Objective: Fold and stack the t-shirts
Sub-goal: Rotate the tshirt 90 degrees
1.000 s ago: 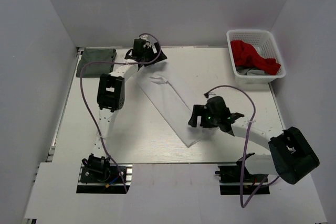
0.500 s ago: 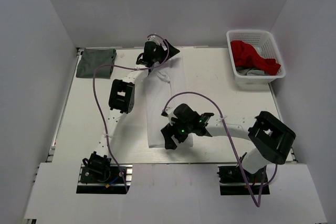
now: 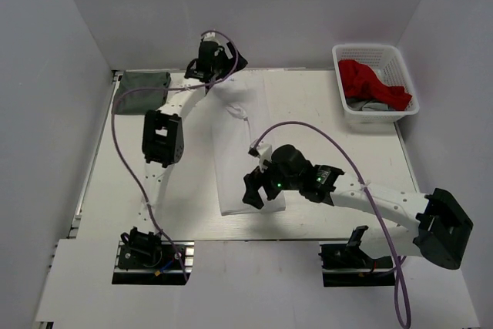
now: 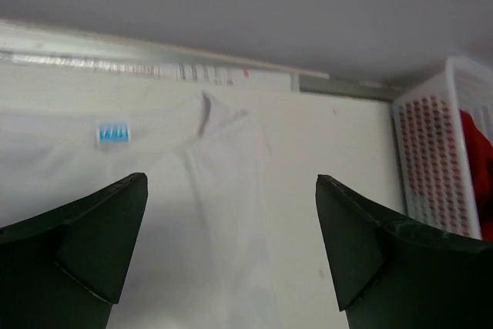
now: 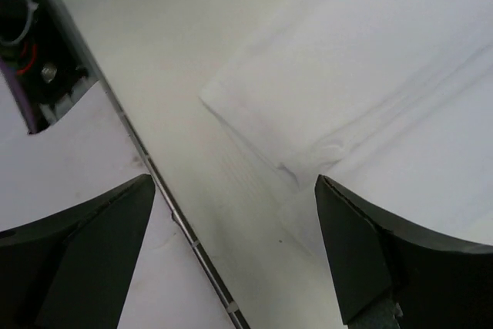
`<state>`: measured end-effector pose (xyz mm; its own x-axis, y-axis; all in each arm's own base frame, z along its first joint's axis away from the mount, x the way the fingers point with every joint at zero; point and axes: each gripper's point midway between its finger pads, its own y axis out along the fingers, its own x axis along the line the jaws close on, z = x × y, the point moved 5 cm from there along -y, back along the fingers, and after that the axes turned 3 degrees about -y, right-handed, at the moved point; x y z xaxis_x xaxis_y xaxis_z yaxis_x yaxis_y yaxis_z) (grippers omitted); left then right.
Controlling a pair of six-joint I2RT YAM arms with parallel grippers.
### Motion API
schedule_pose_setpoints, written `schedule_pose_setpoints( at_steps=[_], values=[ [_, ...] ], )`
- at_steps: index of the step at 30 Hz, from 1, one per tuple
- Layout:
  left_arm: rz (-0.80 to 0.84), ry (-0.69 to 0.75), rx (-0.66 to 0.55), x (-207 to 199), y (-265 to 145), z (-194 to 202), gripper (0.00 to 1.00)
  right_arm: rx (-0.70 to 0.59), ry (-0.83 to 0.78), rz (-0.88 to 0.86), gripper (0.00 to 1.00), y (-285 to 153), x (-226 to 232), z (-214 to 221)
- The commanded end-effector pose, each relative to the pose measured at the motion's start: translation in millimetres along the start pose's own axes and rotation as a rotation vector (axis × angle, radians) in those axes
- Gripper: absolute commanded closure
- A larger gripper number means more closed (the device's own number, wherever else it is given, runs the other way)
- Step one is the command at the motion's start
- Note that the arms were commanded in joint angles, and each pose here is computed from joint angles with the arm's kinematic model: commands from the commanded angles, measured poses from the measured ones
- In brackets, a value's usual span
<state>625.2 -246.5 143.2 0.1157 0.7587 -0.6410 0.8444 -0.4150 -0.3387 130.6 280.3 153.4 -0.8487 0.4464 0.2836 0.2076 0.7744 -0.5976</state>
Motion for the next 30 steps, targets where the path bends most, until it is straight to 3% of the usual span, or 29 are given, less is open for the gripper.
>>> schedule_pose_setpoints(
  at_steps=[1,5,6,7,9,10,12,15,18,23,28,30],
  values=[
    [0.085,0.145,-0.111,-113.0,-133.7,-88.5,0.00,-0.034,0.104,0.182,0.10,-6.8,-20.7,-8.7],
    [0.061,0.173,-0.096,-109.7,-234.8,-58.3,0.00,-0.060,0.228,0.332,0.10,-20.0,-43.2,3.6],
    [0.021,0.153,0.003,-79.9,-245.8,-9.8,0.00,-0.072,0.283,0.363,0.10,-24.3,-47.0,10.9],
    [0.061,0.118,-0.055,-93.4,-288.1,-14.8,0.00,-0.071,0.307,0.381,0.10,-27.5,-52.5,18.6],
    [0.114,0.025,0.013,-90.9,-319.7,25.2,0.00,-0.054,0.340,0.407,0.10,-30.9,-56.5,29.3],
    [0.067,-0.008,0.105,-57.1,-327.9,75.6,0.00,-0.032,0.355,0.429,0.10,-33.2,-62.0,34.8],
    [0.074,-0.071,0.162,-39.3,-358.0,117.9,0.00,0.030,0.381,0.421,0.10,-35.1,-62.2,44.7],
    [-0.021,-0.103,0.321,-17.3,-387.3,162.3,0.00,0.085,0.401,0.390,0.10,-36.3,-59.5,59.1],
    [0.046,-0.145,0.497,-9.6,-413.5,212.9,0.00,0.133,0.438,0.364,0.10,-37.9,-56.9,74.7],
    [0.002,-0.137,0.641,3.1,-438.9,251.1,0.00,0.168,0.512,0.242,0.10,-32.5,-44.1,90.2],
    [-0.110,-0.104,0.768,20.4,-443.5,282.2,0.00,0.174,0.568,0.249,0.10,-28.5,-47.9,102.7],
    [-0.148,-0.086,0.766,19.0,-439.9,280.7,0.07,0.168,0.575,0.230,0.10,-27.0,-47.0,105.4]
  ],
)
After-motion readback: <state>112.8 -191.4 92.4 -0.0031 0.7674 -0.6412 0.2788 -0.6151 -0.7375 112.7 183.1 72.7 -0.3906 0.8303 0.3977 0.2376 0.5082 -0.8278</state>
